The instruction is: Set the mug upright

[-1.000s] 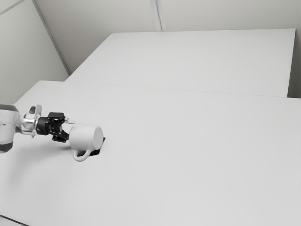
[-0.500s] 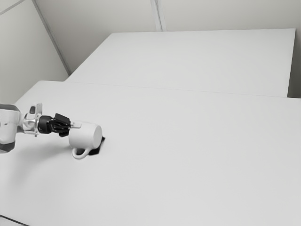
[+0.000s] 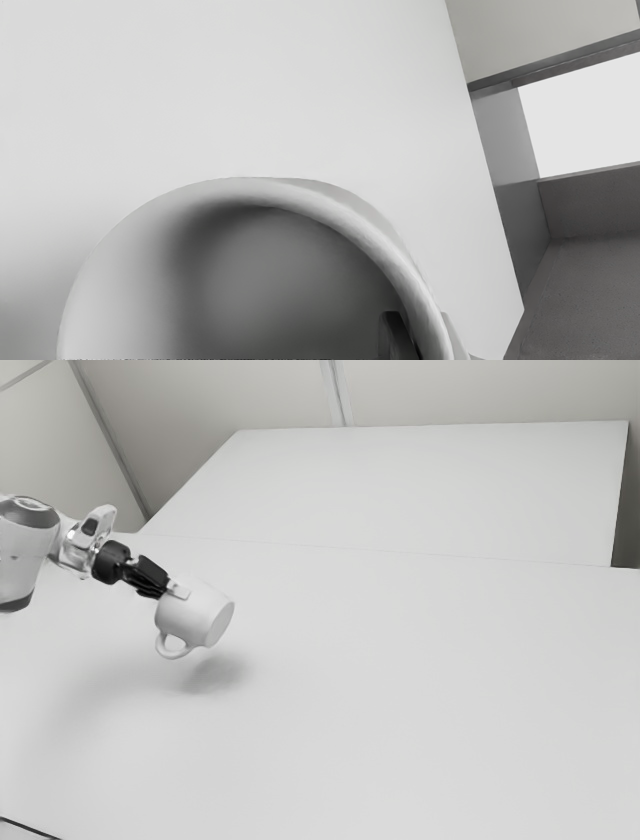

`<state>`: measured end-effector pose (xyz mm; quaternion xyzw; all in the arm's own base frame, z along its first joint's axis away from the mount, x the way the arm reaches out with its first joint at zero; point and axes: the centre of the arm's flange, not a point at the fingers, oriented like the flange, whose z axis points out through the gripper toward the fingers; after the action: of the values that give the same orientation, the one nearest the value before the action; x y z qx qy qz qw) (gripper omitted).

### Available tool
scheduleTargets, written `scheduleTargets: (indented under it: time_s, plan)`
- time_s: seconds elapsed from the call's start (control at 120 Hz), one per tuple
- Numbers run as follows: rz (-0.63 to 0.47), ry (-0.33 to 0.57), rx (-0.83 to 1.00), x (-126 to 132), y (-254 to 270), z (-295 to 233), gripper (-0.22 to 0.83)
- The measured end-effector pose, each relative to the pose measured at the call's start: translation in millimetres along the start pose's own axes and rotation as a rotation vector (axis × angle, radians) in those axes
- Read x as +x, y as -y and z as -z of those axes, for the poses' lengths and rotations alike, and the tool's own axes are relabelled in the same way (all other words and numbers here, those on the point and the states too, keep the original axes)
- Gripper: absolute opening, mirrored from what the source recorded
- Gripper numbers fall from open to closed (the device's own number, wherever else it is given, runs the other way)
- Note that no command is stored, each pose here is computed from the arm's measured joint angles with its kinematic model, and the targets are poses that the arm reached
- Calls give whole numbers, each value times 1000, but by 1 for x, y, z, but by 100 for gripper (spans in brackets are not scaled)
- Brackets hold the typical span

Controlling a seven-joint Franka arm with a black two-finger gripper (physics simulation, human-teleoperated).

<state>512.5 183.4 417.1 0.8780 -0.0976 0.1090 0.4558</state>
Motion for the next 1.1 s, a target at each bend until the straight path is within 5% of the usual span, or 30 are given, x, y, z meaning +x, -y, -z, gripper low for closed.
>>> scheduleTargets:
  time_s: [0.442,1.1]
  plan:
    - [-136,382,679,69,-89,-51,-17]
    - [-11,261,977,27,-31,-123,-17]
